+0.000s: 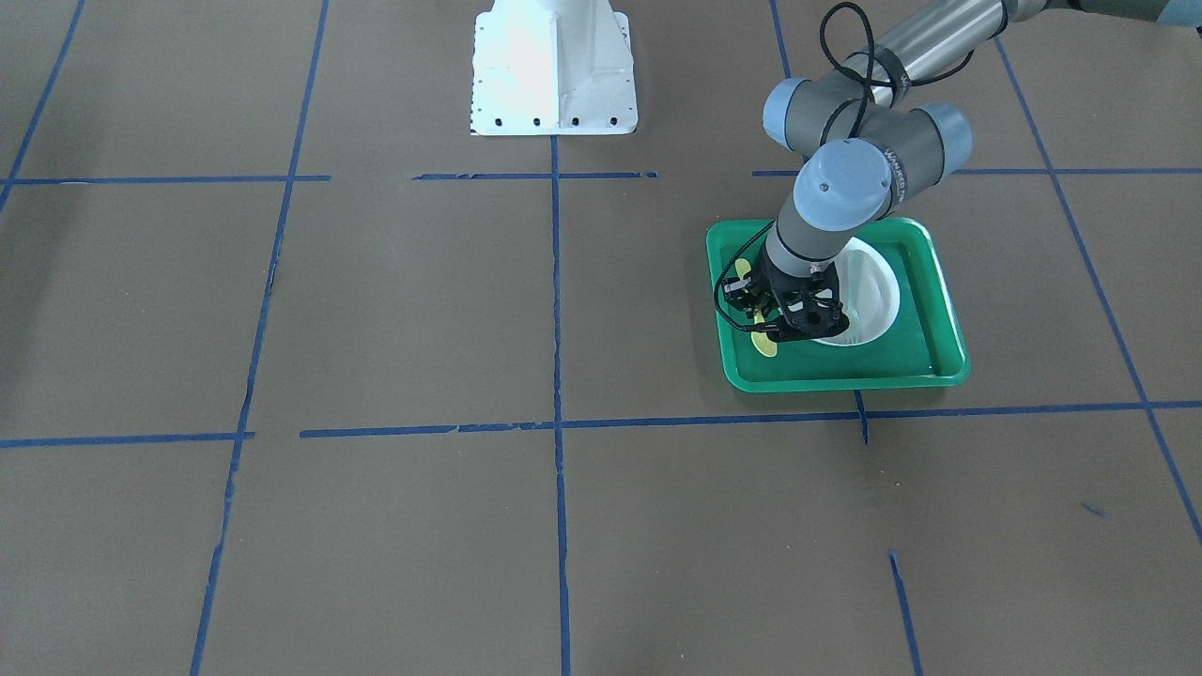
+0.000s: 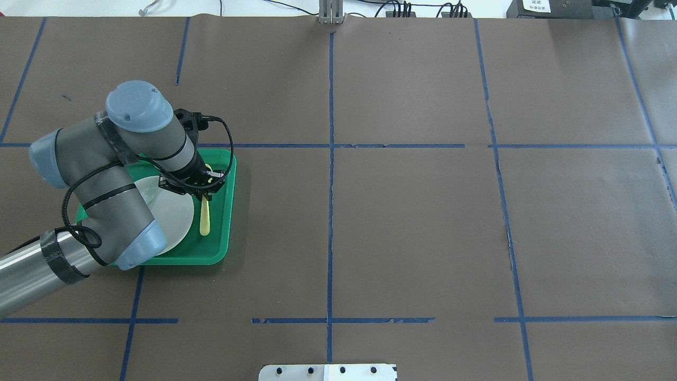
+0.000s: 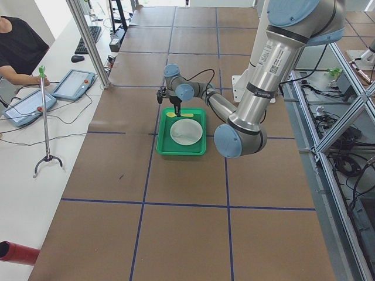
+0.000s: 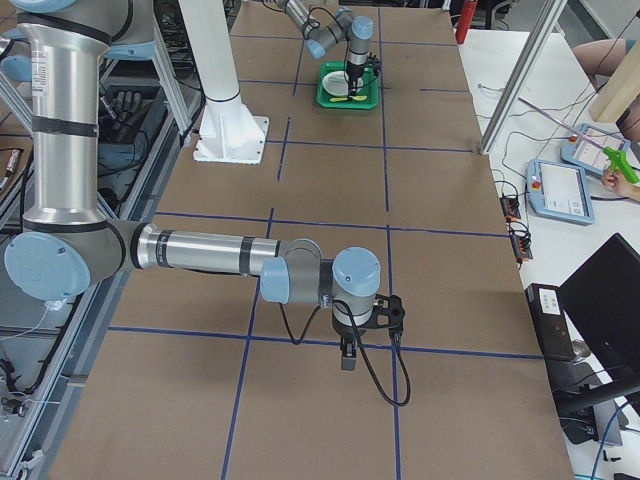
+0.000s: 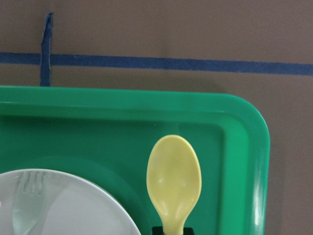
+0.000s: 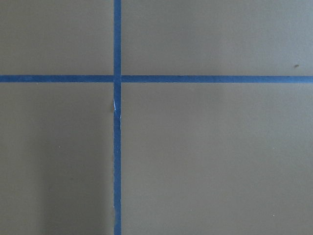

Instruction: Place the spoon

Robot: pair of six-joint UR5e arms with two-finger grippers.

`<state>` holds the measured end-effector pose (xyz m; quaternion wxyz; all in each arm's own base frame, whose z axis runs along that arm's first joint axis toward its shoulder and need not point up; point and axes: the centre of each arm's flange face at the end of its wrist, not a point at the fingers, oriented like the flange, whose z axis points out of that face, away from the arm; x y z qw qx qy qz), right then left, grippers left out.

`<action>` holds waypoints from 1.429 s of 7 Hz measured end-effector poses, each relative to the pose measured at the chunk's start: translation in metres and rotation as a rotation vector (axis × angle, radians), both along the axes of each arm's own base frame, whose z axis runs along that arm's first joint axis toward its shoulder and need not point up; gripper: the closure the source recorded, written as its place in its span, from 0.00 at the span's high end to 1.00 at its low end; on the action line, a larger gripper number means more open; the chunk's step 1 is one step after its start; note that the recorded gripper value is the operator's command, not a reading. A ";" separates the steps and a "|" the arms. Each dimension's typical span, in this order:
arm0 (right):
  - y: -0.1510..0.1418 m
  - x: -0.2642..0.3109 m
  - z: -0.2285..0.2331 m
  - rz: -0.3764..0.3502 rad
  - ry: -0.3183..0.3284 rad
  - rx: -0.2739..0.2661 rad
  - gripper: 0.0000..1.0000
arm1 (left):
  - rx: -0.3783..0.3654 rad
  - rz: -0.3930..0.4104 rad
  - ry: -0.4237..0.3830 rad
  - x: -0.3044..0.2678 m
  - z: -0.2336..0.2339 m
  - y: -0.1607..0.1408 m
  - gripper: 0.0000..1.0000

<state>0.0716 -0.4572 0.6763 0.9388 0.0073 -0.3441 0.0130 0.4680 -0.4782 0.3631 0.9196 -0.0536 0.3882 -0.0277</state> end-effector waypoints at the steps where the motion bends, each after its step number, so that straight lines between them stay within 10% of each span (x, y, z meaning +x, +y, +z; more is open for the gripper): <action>1: 0.000 0.000 0.000 0.000 0.000 0.000 1.00 | -0.011 -0.003 -0.001 0.003 0.001 0.004 0.35; 3: 0.000 0.000 0.000 0.000 0.000 -0.001 1.00 | -0.005 -0.004 0.001 0.001 0.000 0.008 0.65; 8: 0.000 0.000 0.001 0.000 0.000 -0.002 1.00 | 0.117 -0.233 0.092 -0.164 -0.069 -0.064 0.65; 10: 0.000 0.000 0.000 0.000 0.000 0.000 1.00 | 0.179 -0.147 0.022 -0.269 -0.022 -0.088 0.66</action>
